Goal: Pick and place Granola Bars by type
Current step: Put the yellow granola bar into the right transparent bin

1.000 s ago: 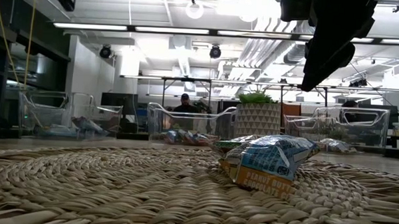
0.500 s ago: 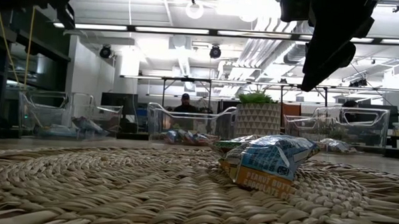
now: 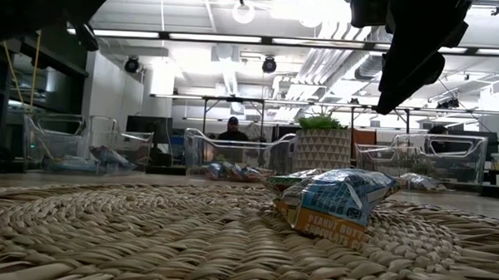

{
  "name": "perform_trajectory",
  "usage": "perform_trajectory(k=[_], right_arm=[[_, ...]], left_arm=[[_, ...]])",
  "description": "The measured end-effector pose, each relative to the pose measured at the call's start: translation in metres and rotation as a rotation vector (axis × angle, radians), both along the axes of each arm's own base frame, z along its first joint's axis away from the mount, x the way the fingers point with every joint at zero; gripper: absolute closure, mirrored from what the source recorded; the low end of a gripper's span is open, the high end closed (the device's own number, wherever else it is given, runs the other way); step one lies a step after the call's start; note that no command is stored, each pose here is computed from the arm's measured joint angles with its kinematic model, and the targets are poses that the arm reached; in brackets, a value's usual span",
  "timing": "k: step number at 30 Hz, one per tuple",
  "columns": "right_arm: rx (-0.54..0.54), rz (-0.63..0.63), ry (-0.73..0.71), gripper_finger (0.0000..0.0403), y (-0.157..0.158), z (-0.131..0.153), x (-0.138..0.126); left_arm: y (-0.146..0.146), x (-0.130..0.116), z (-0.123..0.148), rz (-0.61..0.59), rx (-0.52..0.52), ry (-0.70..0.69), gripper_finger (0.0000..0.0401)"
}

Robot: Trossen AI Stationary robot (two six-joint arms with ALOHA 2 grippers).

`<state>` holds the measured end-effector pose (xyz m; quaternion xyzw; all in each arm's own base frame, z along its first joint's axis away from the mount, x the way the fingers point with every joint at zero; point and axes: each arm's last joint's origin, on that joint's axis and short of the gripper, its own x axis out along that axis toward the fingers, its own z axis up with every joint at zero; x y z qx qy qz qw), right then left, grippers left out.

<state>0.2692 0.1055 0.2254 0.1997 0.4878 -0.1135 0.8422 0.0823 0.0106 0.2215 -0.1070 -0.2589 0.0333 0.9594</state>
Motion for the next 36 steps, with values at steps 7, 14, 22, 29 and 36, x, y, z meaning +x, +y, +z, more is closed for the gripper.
perform_trajectory(k=[7, 14, 22, 29, 36], right_arm=[[0.0, 0.001, 0.0, 0.0187, 0.0, 0.0, 0.0], [0.0, 0.001, 0.0, 0.0187, 0.0, 0.0, 0.0], [0.0, 0.001, 0.0, 0.0186, 0.0, 0.0, 0.0], [0.0, 0.0, 0.0, 0.0186, 0.0, 0.0, 0.0], [-0.005, -0.002, -0.001, 0.0185, 0.0, 0.0, 0.0]], left_arm=[[0.0, 0.001, -0.004, -0.027, -0.027, -0.014, 0.0401], [-0.001, 0.001, -0.004, -0.054, -0.042, -0.009, 0.0401], [-0.001, 0.003, -0.007, -0.11, -0.077, 0.019, 0.0401], [-0.002, 0.003, -0.008, -0.126, -0.111, 0.029, 0.0401], [-0.005, 0.005, -0.012, -0.015, -0.114, 0.075, 0.0401]])
